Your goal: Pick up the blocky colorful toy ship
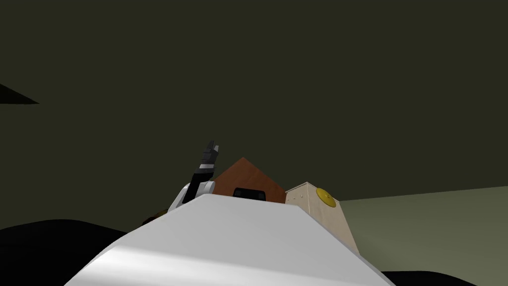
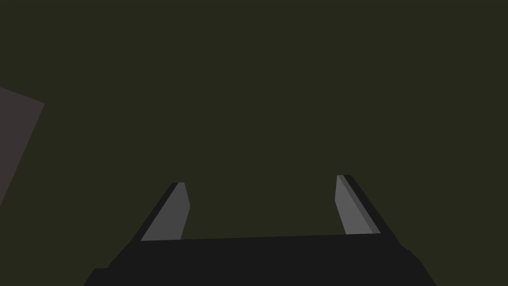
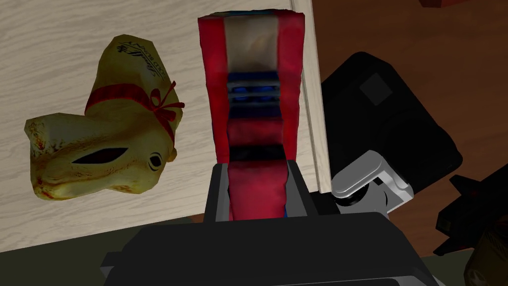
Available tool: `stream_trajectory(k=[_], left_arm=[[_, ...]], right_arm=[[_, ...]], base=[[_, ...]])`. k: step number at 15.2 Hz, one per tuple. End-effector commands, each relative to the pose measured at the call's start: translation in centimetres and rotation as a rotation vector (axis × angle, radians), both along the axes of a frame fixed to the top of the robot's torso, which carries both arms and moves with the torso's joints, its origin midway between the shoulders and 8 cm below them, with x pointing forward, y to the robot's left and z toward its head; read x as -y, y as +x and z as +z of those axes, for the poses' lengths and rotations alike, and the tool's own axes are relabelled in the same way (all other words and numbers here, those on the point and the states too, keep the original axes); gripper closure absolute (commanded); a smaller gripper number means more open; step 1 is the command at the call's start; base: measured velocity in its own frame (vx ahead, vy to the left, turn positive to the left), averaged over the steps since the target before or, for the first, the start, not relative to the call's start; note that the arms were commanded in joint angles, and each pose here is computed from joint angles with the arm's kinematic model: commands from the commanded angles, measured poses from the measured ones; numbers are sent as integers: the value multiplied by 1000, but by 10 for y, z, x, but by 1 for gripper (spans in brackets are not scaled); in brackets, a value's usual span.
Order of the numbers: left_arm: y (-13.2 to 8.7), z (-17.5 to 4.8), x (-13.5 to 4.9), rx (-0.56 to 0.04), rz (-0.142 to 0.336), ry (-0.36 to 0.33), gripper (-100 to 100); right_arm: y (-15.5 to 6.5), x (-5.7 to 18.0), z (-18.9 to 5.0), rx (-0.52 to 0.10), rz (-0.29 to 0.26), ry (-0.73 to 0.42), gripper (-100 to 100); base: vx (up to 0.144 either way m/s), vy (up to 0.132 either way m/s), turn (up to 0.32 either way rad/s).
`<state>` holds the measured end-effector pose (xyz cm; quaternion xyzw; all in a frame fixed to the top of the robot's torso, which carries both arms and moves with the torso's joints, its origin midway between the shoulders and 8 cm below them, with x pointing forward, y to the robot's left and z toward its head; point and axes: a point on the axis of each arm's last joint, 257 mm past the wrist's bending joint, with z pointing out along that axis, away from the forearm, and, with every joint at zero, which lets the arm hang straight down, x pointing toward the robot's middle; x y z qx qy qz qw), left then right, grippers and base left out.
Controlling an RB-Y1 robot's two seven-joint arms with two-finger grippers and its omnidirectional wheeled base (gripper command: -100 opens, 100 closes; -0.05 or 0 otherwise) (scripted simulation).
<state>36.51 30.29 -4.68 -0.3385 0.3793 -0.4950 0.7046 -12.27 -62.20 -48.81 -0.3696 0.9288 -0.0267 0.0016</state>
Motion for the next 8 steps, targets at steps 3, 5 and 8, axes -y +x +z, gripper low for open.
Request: stream_trajectory(k=[3,5,8], left_arm=[[0,0,0,0,0,0,0],[0,0,0,0,0,0,0],[0,0,0,0,0,0,0]], right_arm=[[3,-4,1,-13,16,2,100],[7,-9,3,-18,34,4,100],[9,-9,7,-30,53,-4,100]], base=[[63,-58,-221],[95,-76,-278],[55,-46,-83]])
